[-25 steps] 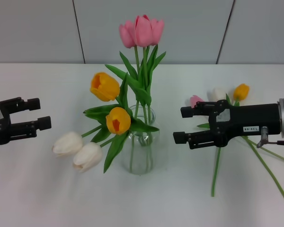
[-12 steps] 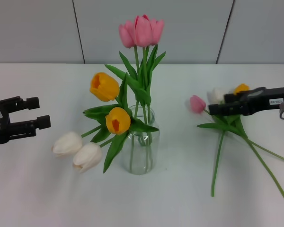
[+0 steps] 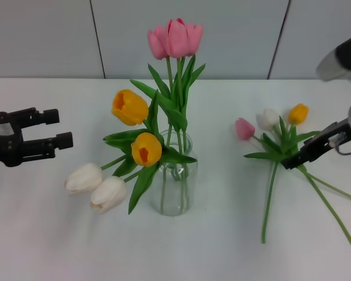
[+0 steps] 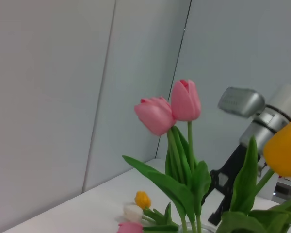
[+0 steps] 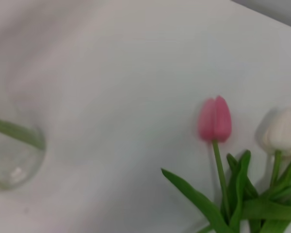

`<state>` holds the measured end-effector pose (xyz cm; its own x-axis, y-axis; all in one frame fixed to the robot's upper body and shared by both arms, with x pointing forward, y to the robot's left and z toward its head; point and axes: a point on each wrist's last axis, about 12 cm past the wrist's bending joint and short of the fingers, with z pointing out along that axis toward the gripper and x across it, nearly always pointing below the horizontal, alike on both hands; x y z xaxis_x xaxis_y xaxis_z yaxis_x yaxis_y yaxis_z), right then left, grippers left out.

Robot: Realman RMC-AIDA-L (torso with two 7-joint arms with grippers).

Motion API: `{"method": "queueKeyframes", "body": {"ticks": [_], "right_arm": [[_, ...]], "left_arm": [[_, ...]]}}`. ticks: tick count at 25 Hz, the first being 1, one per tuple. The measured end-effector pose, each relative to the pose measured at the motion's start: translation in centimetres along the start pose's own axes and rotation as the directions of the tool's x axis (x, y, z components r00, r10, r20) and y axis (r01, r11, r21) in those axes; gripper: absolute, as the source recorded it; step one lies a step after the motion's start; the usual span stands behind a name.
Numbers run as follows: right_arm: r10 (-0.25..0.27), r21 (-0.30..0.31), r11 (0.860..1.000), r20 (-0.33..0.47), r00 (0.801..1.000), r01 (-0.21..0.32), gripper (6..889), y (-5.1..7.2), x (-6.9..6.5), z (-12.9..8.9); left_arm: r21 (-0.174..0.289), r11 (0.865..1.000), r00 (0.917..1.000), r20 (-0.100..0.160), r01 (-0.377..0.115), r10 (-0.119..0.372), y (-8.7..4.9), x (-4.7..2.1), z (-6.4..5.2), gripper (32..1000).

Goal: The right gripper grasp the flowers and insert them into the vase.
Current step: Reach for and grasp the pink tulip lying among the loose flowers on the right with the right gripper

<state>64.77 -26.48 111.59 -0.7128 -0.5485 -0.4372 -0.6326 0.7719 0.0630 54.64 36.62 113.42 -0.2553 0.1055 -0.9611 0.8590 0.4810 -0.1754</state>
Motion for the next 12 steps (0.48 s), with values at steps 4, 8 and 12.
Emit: {"method": "queueKeyframes", "body": {"ticks": [4, 8, 12], "right_arm": [[-0.005, 0.034, 0.999, -0.031, 1.0, 0.006, 846, 0.2, 0.7, 1.3], [0.006, 0.047, 0.999, -0.042, 0.999, -0.004, 846, 0.2, 1.6, 2.4], [0.007, 0.062, 0.998, -0.029, 1.0, -0.005, 845, 0.7, 2.0, 3.3]], "left_arm": [[0.009, 1.0, 1.0, 0.005, -0.005, 0.005, 0.0, -0.24, 0.6, 826], [0.01, 1.0, 1.0, 0.006, -0.006, 0.006, 0.0, -0.28, 0.7, 826], [0.009, 1.0, 1.0, 0.003, 0.001, -0.001, -0.1, 0.01, 0.6, 825]]}}
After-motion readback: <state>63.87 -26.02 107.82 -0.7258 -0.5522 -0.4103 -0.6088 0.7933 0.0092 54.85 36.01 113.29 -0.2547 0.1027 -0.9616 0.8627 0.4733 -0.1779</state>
